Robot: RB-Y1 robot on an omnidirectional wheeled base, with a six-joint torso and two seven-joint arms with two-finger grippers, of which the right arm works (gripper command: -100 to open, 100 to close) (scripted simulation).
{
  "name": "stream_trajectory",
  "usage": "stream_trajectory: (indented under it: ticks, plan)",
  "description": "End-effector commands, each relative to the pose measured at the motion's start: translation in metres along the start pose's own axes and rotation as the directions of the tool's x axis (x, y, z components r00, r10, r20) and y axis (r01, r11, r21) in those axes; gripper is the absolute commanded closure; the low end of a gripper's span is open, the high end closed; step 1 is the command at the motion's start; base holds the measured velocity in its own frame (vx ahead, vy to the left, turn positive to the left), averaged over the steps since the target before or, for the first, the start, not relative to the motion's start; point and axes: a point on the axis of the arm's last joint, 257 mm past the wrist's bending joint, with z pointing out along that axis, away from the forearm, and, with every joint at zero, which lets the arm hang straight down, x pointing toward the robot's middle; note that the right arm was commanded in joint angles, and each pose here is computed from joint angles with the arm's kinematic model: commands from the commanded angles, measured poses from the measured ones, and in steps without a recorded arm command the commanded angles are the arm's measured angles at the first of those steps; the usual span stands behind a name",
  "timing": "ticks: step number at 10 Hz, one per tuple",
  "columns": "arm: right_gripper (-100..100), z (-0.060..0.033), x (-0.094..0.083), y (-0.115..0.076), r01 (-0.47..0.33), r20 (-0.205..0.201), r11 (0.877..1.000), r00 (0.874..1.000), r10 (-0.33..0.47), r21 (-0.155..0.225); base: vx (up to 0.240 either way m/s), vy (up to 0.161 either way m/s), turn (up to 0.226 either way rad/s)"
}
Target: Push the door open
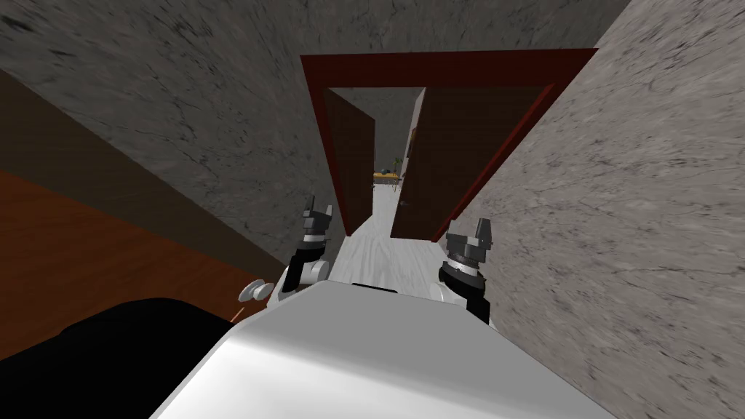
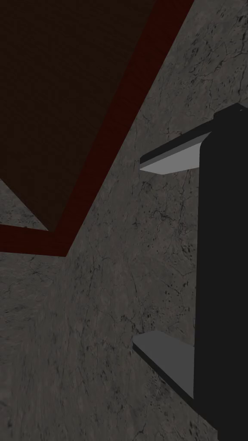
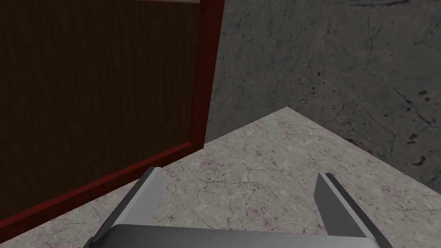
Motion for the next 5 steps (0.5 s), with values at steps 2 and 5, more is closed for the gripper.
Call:
stream_trajectory:
  ticks: [2,5]
  plan:
    - [-100,-0.0049,0.004,-0.016,-0.001,-0.019,1.000,1.000,0.002,0.028,0.171,-0.009,-0.011]
    - [-100,-0.0127,0.010,-0.037,-0.003,-0.042,0.998,0.999,0.006,0.068,0.163,-0.038,-0.010]
